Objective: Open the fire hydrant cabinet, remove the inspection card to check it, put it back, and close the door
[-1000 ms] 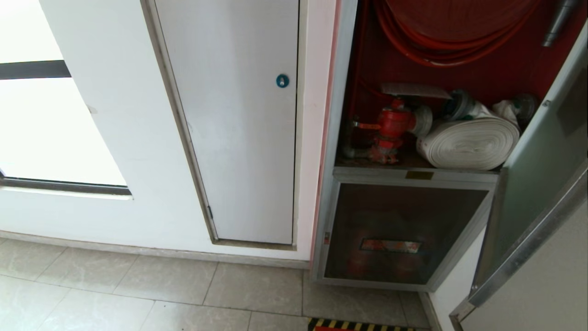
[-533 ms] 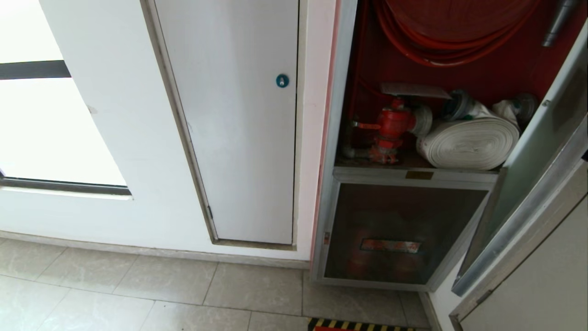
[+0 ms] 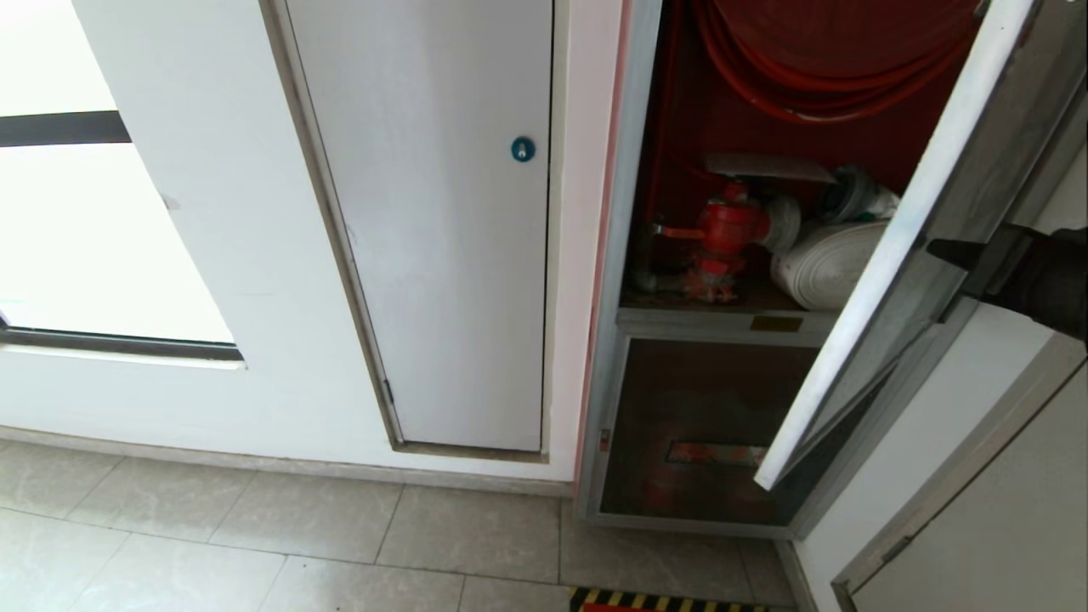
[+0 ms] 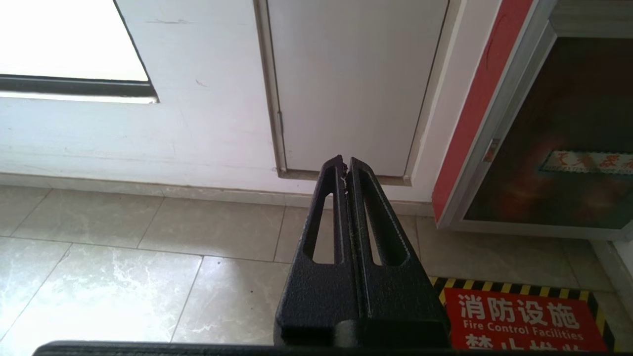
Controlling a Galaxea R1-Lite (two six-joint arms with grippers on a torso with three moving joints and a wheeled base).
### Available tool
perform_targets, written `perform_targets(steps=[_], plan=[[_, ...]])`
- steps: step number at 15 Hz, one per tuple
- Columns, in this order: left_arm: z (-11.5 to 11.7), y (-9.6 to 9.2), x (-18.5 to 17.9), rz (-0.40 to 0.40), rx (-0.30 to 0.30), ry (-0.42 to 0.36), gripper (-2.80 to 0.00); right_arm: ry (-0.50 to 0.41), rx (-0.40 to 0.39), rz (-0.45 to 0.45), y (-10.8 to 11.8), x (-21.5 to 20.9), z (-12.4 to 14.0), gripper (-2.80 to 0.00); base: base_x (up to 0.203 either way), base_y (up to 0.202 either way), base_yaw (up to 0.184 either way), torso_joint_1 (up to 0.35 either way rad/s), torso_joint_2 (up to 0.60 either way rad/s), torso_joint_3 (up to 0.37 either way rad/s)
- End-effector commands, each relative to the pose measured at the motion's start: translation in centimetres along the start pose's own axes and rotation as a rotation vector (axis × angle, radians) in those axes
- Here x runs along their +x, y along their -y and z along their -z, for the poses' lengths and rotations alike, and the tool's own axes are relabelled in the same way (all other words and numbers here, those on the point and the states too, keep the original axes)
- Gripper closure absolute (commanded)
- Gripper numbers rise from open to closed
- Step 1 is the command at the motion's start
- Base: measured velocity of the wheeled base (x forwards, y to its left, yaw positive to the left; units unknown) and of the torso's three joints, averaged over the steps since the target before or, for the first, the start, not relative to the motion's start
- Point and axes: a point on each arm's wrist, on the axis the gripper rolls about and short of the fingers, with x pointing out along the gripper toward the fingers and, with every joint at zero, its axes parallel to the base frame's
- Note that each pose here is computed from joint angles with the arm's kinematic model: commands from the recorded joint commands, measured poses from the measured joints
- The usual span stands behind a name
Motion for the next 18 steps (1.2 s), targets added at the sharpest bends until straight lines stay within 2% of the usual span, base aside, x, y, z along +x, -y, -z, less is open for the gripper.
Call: perform_targets(steps=[1, 6, 9, 15, 18], plan=[[0.0, 0.0, 0.0, 0.0, -0.001, 0.0, 0.0, -0.052, 0.006, 0.006, 0.4, 3.9, 0.6, 0.0, 0.0, 0.0, 0.0, 0.0, 0.0, 0.0], [0.0, 0.0, 0.0, 0.0, -0.001, -0.002, 0.0, -0.044, 0.005, -0.007, 0.6, 12.0, 0.0, 0.0, 0.0, 0.0, 0.0, 0.0, 0.0, 0.0], [0.0, 0.0, 0.0, 0.0, -0.001, 0.0, 0.0, 0.002, -0.001, -0.025, 0.6, 16.3, -0.7, 0.0, 0.0, 0.0, 0.0, 0.0, 0.0, 0.0], [0.0, 0.0, 0.0, 0.0, 0.0, 0.0, 0.0, 0.087, -0.006, -0.038, 0.6, 21.1, -1.6, 0.0, 0.0, 0.0, 0.0, 0.0, 0.0, 0.0], [0.0, 0.0, 0.0, 0.0, -0.001, 0.0, 0.0, 0.083, -0.007, -0.03, 0.8, 22.0, -1.1, 0.0, 0.0, 0.0, 0.0, 0.0, 0.0, 0.0]])
